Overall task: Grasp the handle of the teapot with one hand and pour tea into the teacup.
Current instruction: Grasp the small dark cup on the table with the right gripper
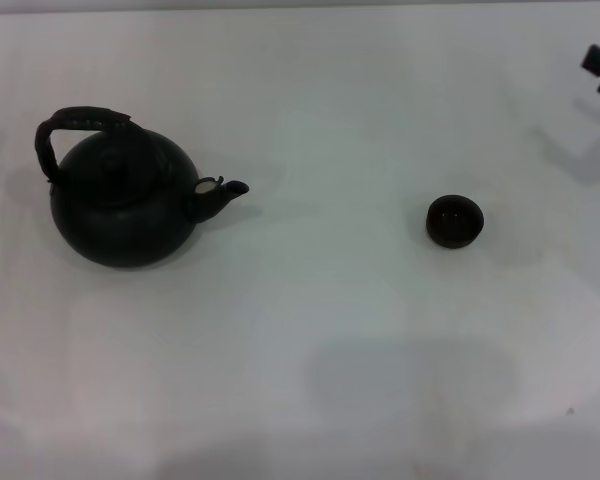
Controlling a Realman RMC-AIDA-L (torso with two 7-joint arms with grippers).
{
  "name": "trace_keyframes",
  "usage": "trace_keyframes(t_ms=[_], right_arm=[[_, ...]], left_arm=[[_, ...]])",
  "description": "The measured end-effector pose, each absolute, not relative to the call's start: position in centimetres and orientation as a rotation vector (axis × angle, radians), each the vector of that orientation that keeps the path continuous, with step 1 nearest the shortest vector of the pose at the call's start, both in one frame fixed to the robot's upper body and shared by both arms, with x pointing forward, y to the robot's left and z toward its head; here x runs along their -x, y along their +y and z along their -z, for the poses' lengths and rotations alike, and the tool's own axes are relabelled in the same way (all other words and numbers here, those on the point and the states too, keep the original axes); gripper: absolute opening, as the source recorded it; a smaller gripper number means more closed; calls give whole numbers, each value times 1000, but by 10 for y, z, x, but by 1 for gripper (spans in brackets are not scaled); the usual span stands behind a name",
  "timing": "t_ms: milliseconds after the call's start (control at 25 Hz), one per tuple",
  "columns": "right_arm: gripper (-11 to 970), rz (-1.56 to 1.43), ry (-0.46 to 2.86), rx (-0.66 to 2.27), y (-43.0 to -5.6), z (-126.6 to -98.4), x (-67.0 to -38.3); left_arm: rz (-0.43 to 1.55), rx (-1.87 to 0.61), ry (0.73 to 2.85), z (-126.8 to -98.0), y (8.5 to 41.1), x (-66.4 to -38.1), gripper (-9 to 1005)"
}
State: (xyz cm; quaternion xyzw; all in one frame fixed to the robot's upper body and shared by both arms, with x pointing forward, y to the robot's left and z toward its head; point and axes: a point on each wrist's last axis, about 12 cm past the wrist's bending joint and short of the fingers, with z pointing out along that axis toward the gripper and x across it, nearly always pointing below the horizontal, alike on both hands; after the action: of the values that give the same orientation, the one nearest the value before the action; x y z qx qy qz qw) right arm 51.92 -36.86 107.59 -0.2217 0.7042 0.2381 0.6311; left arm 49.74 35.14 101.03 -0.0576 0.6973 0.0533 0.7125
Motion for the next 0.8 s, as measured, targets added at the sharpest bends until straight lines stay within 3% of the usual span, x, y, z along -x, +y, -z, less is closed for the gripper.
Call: trace_keyframes(t_ms=[400,600,800], right_arm=[[846,-727,1718,879,-373,-1139,-523],[847,-757,1798,957,-365,-1148,-520],[847,-724,1908,1065,-342,-1137,-522]], left_arm=[[-131,165,1528,-1012,356,-497,876],[-129,161,1511,-1015,355,-498,876],[-134,162,1514,-1014,355,-496,876]])
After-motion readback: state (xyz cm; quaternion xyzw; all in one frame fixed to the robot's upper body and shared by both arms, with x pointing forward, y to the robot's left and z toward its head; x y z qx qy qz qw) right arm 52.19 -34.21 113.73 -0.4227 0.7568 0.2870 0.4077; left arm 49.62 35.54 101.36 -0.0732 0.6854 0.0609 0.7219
